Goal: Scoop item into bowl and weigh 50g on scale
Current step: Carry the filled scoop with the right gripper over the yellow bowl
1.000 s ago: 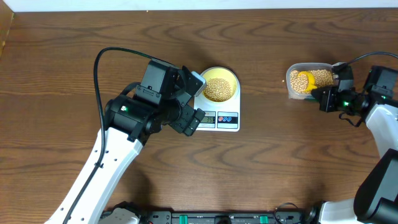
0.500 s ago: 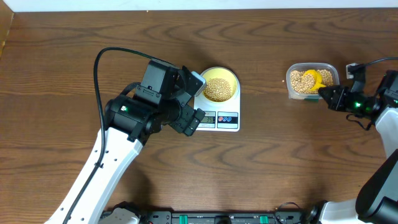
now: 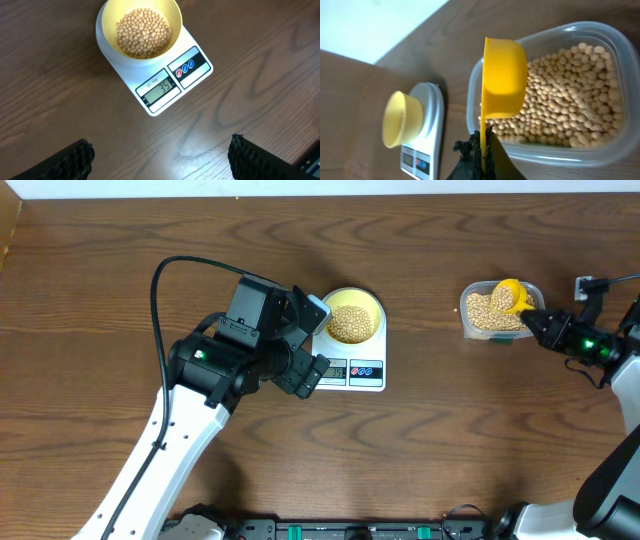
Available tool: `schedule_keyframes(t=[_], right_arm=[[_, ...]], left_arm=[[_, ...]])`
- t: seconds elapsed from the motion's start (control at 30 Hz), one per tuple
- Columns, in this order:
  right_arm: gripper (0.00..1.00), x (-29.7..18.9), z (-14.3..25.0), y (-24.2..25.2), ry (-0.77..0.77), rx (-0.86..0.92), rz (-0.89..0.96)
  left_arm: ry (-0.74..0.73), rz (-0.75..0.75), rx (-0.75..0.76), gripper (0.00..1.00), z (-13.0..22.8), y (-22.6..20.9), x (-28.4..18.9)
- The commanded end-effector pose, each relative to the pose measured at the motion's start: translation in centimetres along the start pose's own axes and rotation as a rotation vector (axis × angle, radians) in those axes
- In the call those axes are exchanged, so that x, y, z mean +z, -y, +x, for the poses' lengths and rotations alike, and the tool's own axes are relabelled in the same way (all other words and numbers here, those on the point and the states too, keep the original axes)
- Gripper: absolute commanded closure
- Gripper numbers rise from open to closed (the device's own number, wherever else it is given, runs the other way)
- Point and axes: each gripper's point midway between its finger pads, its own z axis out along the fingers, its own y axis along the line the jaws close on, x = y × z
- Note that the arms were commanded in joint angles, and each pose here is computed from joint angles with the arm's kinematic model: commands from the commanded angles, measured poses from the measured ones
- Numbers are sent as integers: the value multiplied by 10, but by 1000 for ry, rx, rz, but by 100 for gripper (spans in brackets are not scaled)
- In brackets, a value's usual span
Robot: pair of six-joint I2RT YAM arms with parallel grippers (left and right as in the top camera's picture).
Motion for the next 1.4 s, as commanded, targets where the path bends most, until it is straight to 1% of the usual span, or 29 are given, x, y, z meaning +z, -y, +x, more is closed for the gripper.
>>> schedule_keyframes(t=[0.0,0.07,0.23,0.33,0.53,0.93,1.13,1.37], right_arm=[[99,0,0,-10,-4,124,-77],[99,0,0,-13,-8,163,-92],[99,0,2,-31,-26,174,-187],[99,5,5,-37,-47,223,-200],[99,22,10,-60,-87,157,-240],[99,68,30,-124,-188,99,-324],[99,88,47,-147,-234,63,-321],[99,103,63,-159,-258,22,-289]], left_arm=[[3,3,15,12,1,1,-2],[3,3,15,12,1,1,-2],[3,3,15,12,1,1,-2],[3,3,15,12,1,1,-2],[3,3,15,12,1,1,-2],[3,3,15,12,1,1,-2],[3,3,15,12,1,1,-2],[3,3,15,12,1,1,-2]])
